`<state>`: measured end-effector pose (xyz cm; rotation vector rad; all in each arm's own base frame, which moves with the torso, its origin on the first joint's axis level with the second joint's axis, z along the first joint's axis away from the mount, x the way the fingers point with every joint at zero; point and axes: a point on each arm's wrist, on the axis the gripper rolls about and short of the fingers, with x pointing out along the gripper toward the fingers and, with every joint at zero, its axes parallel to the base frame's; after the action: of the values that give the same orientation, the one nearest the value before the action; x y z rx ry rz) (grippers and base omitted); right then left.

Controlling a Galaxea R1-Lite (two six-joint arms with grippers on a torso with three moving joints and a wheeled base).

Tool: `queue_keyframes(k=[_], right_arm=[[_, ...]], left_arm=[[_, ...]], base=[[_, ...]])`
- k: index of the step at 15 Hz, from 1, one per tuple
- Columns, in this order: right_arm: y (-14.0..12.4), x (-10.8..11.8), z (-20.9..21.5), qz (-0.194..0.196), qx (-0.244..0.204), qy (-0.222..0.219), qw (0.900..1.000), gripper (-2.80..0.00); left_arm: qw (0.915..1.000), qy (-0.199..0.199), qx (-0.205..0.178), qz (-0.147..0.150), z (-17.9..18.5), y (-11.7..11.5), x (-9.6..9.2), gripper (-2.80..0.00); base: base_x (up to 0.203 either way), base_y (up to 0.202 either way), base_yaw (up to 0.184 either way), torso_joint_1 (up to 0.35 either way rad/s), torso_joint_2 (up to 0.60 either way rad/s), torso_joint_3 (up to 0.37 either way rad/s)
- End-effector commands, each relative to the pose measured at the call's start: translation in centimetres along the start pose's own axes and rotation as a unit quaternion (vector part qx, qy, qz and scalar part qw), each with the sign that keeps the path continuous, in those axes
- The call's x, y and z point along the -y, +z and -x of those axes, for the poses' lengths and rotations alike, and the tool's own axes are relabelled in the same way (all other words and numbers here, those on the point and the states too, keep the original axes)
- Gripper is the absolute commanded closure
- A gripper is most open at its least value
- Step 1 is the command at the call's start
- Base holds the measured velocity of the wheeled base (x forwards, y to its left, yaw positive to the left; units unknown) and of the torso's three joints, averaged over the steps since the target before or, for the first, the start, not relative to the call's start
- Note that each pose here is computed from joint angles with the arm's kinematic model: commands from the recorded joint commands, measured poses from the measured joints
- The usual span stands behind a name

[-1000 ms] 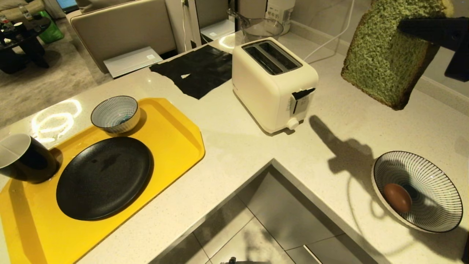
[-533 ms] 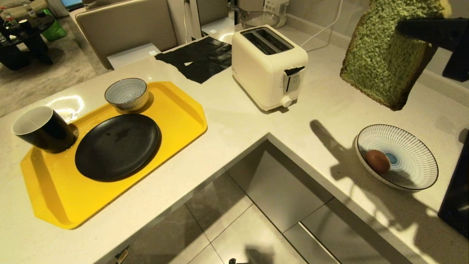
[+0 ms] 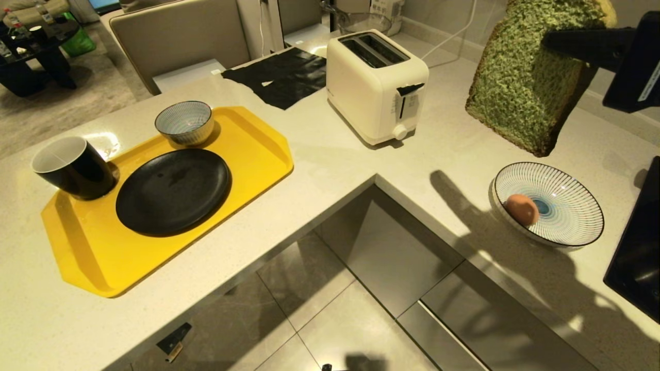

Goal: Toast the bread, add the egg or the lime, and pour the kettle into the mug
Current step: Put the baked bread on a plate

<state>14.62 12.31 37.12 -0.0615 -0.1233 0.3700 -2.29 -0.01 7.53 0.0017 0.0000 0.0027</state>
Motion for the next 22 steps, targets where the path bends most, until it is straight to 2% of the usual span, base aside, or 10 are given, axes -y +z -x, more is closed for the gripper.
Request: queue_keyframes(k=[1,8,18,22], right_arm=[[-0.2,-0.3,-0.7,0.004,-0.007,0.0,1.0,0.0],[-0.5,-0.5,-1.1,0.006,-0.012,0.001,1.0,0.0],[-0.6,-0.6,-1.3,0.007,-0.014,0.003,1.0,0.0],[-1.7,-1.4,-2.8,0.012,-0.033,0.018,0.999,0.0]], left_arm=[[1.0,0.0,-0.001,0.0,0.0,0.0,0.0,0.0],[1.0,0.001,-0.001,0.0,0.0,0.0,0.0,0.0],[1.0,0.0,-0.001,0.0,0.0,0.0,0.0,0.0],[1.0,0.0,-0.001,0.0,0.0,0.0,0.0,0.0]], base=[[0.0,0.0,0.0,0.0,0.0,0.0],[0.0,-0.001,0.011,0.001,0.0,0.0],[0.0,-0.009,0.168,0.003,0.0,0.0],[0.001,-0.009,0.172,0.003,0.0,0.003]])
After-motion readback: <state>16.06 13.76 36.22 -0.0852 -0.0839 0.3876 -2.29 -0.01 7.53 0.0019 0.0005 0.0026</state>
